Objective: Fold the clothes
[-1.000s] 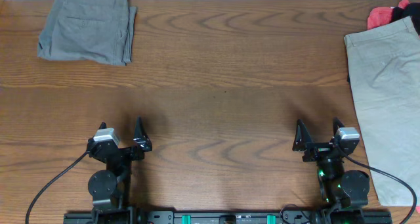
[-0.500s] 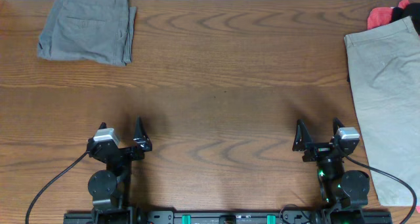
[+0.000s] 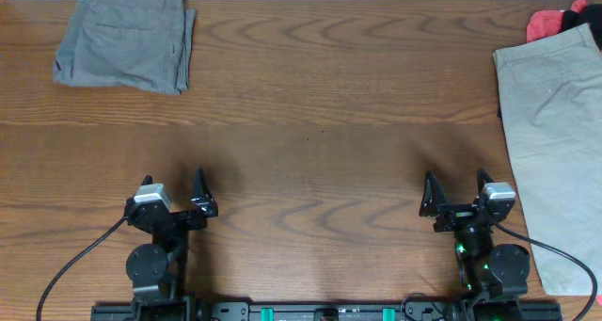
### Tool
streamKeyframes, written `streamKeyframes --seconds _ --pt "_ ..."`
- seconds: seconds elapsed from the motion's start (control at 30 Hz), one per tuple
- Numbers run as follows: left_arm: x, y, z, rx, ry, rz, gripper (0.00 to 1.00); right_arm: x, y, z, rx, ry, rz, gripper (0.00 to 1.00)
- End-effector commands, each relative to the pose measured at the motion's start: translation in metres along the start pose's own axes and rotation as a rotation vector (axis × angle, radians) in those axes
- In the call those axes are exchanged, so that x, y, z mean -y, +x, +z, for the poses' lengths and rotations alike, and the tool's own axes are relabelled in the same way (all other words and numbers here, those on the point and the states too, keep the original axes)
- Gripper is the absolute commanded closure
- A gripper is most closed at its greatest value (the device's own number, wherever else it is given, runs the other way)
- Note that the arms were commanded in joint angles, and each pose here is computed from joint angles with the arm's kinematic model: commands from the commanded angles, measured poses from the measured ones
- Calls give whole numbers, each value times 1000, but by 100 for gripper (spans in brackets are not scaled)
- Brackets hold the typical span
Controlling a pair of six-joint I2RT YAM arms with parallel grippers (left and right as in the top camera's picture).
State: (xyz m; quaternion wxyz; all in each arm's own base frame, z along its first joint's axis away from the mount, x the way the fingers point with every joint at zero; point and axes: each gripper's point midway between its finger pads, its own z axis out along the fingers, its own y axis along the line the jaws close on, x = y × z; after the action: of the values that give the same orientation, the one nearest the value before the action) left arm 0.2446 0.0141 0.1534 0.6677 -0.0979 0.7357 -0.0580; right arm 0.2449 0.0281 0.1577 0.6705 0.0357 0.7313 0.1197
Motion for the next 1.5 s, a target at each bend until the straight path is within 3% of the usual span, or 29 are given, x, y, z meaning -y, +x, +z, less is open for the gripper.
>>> streamKeyframes --seconds 0.0,0.13,0.33,0.53,0.63,0.83,0.97,1.1,1.4,1.47 --pt "-2 15 1 -46 2 17 2 4 0 0 4 18 -14 1" --pt "-2 15 1 -46 2 17 2 2 -1 0 5 6 11 1" --pt "-2 15 1 -46 2 17 2 -76 11 -18 -206 -422 566 1" --pt "-2 15 1 -46 2 17 2 -108 10 -38 -356 -598 770 1" --pt "-2 15 1 -46 2 17 2 -117 -9 -45 -292 -686 715 1" --pt "-2 15 1 -46 2 17 2 -131 -68 -66 9 -837 458 1" --pt "-2 15 1 -46 2 17 2 -131 -96 -69 112 -799 308 1" --pt "-2 15 1 -46 2 17 2 -119 -116 -50 79 -632 150 1" --pt "-2 15 1 -46 2 17 2 -23 -169 43 -173 33 -39 1" --pt "-2 15 1 -46 2 17 2 -9 -176 65 -245 106 -89 1"
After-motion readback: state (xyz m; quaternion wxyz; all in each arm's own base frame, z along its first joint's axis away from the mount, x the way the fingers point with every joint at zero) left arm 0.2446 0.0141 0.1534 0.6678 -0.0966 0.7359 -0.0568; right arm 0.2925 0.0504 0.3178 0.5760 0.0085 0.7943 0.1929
